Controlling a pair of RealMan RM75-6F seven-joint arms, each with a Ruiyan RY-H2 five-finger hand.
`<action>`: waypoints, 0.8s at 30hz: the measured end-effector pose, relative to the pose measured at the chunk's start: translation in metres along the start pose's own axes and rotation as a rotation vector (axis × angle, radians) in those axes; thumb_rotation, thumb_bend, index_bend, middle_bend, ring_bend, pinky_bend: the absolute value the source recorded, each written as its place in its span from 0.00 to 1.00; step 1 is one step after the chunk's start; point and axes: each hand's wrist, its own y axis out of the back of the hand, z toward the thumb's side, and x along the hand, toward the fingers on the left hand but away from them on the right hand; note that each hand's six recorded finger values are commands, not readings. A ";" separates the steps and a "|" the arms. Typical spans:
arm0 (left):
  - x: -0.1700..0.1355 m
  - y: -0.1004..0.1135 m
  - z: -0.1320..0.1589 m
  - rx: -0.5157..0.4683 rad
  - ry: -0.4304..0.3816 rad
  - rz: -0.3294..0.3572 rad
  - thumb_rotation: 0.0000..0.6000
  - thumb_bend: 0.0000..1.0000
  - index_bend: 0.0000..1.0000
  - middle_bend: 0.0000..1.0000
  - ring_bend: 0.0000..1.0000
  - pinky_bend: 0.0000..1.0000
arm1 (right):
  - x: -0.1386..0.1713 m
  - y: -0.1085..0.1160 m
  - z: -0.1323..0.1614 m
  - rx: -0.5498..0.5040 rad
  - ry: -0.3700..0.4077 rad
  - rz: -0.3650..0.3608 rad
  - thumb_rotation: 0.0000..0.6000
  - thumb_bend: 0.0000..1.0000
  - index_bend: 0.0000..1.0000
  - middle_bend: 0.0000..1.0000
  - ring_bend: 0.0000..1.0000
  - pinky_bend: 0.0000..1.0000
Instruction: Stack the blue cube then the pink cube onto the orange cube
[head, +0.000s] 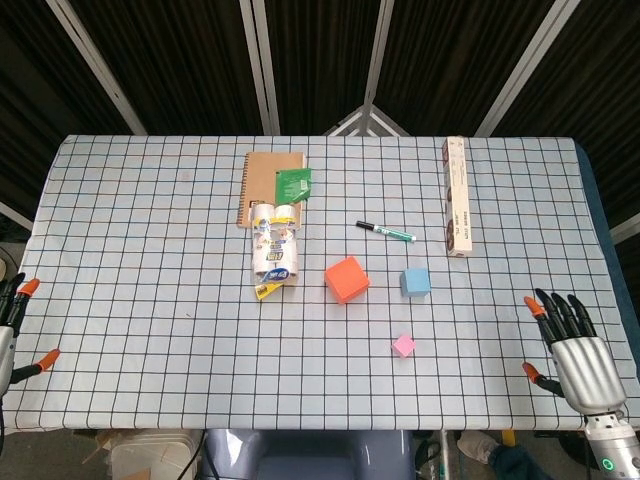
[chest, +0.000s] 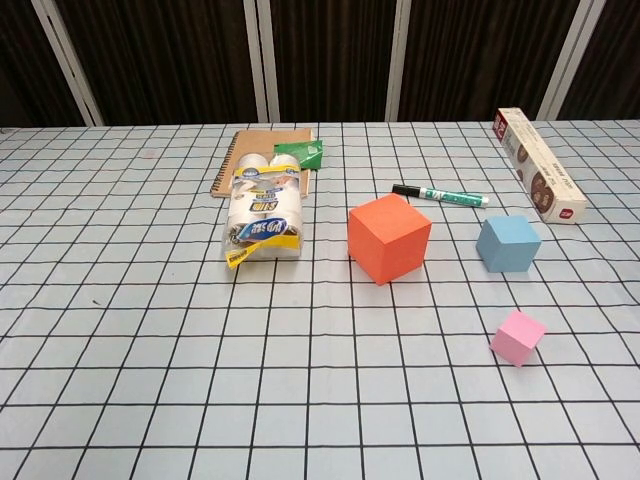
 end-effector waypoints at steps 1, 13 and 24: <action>0.000 0.000 0.000 0.002 0.002 0.001 1.00 0.11 0.03 0.00 0.00 0.00 | -0.005 0.000 0.004 0.009 0.024 0.002 1.00 0.26 0.00 0.00 0.00 0.00; 0.005 -0.005 -0.001 0.035 0.044 0.002 1.00 0.12 0.03 0.00 0.00 0.00 | -0.077 -0.017 0.025 -0.012 0.118 0.179 1.00 0.26 0.00 0.00 0.00 0.00; 0.009 -0.002 -0.010 0.024 0.090 0.012 1.00 0.12 0.03 0.00 0.00 0.00 | -0.139 -0.021 0.053 -0.068 0.093 0.265 1.00 0.26 0.02 0.00 0.00 0.00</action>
